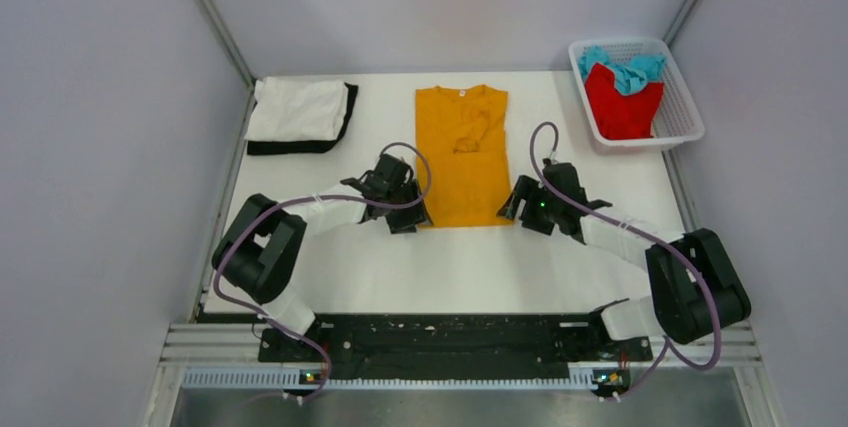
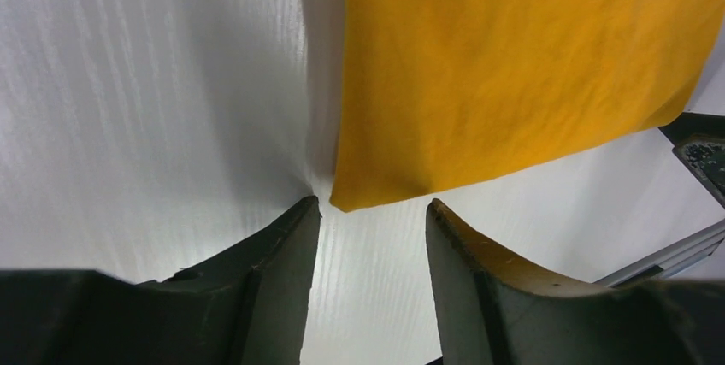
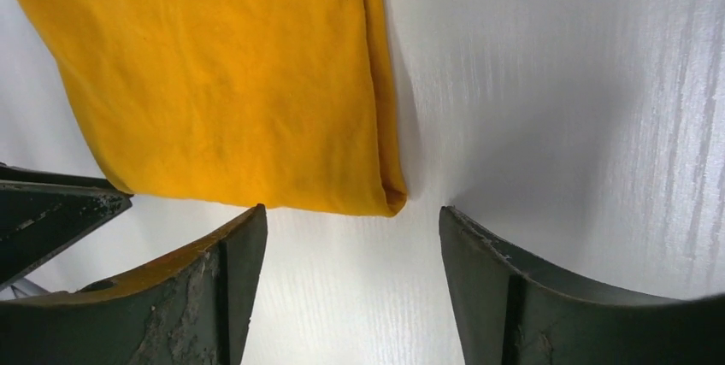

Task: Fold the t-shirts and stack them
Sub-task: Grab one side of the 2/3 rectangular tshirt with both arms, then fold the long partially folded tshirt into a neat square, then put the neatly folded tshirt into the corner of the board with the left arm

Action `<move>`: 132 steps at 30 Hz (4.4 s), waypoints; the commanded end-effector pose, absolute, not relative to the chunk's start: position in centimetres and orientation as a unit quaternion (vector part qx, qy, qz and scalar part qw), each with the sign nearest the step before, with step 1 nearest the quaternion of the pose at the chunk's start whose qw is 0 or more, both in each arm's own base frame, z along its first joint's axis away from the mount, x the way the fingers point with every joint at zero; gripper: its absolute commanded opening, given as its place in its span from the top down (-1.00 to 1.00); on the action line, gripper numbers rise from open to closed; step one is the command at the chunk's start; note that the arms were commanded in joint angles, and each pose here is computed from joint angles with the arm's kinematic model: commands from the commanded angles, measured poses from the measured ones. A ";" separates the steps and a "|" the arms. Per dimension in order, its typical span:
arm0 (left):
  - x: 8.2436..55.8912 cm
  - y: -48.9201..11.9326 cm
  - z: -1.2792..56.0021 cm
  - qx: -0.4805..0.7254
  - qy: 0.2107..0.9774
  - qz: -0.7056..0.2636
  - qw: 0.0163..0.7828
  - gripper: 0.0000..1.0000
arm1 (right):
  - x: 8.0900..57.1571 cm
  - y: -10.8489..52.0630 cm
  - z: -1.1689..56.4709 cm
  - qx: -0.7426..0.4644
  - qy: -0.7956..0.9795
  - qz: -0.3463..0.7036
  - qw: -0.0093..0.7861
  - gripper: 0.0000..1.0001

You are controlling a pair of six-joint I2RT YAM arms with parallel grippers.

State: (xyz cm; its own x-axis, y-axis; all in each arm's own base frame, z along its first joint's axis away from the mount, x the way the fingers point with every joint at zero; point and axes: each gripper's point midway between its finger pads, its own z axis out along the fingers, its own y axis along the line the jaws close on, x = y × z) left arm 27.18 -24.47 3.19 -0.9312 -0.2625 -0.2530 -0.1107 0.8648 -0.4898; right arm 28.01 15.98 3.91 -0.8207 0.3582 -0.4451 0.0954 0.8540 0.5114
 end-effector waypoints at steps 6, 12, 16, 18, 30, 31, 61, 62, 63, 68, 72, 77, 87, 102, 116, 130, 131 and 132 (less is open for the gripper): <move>27.8 -24.7 1.9 -0.095 0.961 -0.209 0.152 0.35 | 28.3 15.9 2.1 0.153 0.922 0.240 0.264 0.00; 28.4 -24.7 1.2 -0.103 0.963 -0.196 0.151 0.64 | 28.4 15.4 1.0 0.159 0.926 0.220 0.261 0.47; 29.0 -24.9 1.1 -0.096 0.966 -0.188 0.152 1.00 | 28.5 15.5 0.3 0.156 0.931 0.215 0.251 0.90; 28.6 -25.0 1.6 -0.093 0.964 -0.197 0.153 1.00 | 28.2 16.0 0.7 0.147 0.930 0.231 0.247 1.00; 19.1 -22.5 8.8 -0.058 0.950 -0.195 0.238 1.00 | 15.1 19.7 8.2 0.003 0.927 0.315 0.205 1.00; 18.3 -22.6 9.9 -0.054 0.945 -0.207 0.249 1.00 | 14.0 20.1 9.5 0.000 0.918 0.338 0.206 1.00; 36.2 -25.5 23.0 -0.021 0.877 -0.222 0.426 1.00 | 28.3 13.1 18.8 0.129 0.866 0.231 0.425 1.00; 37.0 -25.5 22.5 -0.022 0.881 -0.215 0.421 1.00 | 28.8 13.1 18.5 0.130 0.867 0.234 0.421 1.00; 37.8 -25.7 22.0 -0.021 0.884 -0.212 0.416 1.00 | 29.3 13.0 18.2 0.134 0.867 0.233 0.420 1.00; 41.0 -26.3 18.9 -0.021 0.902 -0.203 0.380 1.00 | 32.1 12.0 15.8 0.152 0.872 0.228 0.406 1.00; 43.2 -26.6 16.3 -0.026 0.915 -0.197 0.351 1.00 | 34.1 12.1 13.9 0.159 0.874 0.239 0.391 1.00; 45.6 -26.8 13.4 -0.029 0.925 -0.201 0.320 1.00 | 36.7 12.4 11.1 0.170 0.877 0.245 0.376 1.00; 47.5 -27.3 12.5 -0.018 0.929 -0.227 0.293 -0.97 | 40.5 13.3 10.0 0.190 0.873 0.262 0.366 -0.67; 41.1 -25.8 6.7 0.048 0.958 -0.214 0.185 -0.98 | 34.8 14.1 13.9 0.136 0.847 0.322 0.400 -0.97; 37.5 -26.6 -0.2 0.040 0.982 -0.133 0.125 -0.11 | 31.3 12.7 14.6 0.144 0.848 0.303 0.410 -0.97; 40.5 -23.3 0.3 0.003 0.975 0.101 0.199 1.00 | 29.6 8.8 15.8 0.156 0.845 0.213 0.464 -0.97; 41.6 -22.2 2.0 0.003 0.965 0.129 0.228 1.00 | 29.6 8.8 15.8 0.154 0.845 0.212 0.466 -0.97; 42.7 -21.1 3.8 -0.001 0.953 0.161 0.258 1.00 | 29.7 8.7 15.8 0.152 0.845 0.209 0.468 -0.97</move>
State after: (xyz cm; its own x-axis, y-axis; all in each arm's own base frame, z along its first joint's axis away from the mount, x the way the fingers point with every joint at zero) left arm 40.34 -29.58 2.84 -0.9205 0.0217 -0.3901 0.0626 0.9938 -0.0923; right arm 29.59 9.91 15.66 -0.5494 0.4759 -0.6868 0.0477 0.8385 0.5429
